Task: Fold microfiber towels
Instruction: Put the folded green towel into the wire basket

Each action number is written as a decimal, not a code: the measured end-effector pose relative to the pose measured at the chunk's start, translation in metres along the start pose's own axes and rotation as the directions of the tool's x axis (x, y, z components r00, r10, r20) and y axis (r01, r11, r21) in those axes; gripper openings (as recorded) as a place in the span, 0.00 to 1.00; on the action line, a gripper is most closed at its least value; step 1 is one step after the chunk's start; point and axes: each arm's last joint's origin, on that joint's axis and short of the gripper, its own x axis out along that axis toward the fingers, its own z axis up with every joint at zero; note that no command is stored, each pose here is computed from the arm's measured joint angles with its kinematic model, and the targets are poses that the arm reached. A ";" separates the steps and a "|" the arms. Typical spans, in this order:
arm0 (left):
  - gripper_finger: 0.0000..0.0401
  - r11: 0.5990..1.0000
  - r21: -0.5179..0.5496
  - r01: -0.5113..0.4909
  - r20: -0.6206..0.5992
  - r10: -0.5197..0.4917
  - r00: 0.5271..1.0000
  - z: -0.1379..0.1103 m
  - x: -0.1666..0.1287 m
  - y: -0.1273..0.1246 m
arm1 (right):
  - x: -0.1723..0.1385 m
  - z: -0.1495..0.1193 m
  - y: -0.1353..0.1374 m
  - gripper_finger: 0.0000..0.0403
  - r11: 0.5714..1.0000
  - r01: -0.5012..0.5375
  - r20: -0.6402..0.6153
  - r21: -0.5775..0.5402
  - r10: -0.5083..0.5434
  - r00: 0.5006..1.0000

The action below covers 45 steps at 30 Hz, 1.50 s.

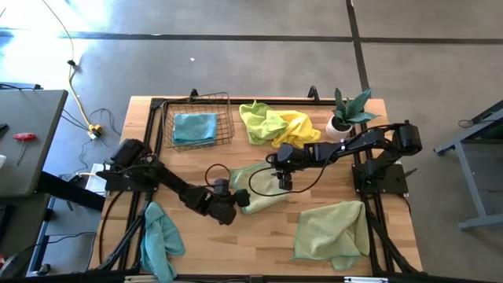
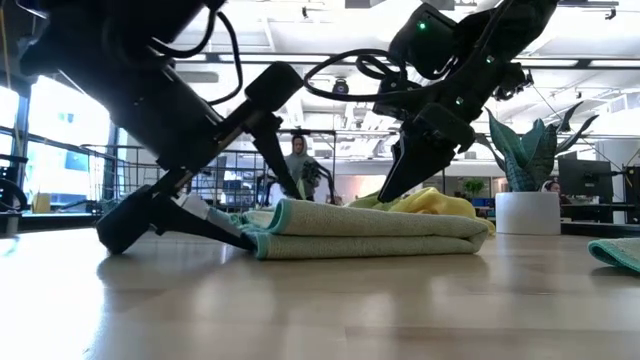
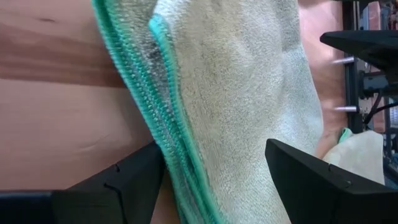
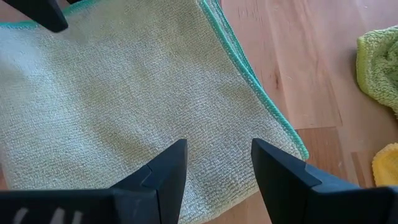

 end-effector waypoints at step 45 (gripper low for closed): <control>0.01 0.848 0.513 0.134 -0.291 0.026 0.956 0.094 -0.033 -0.053 | 0.000 0.000 0.000 0.43 1.000 -0.001 0.004 0.000 0.001 1.000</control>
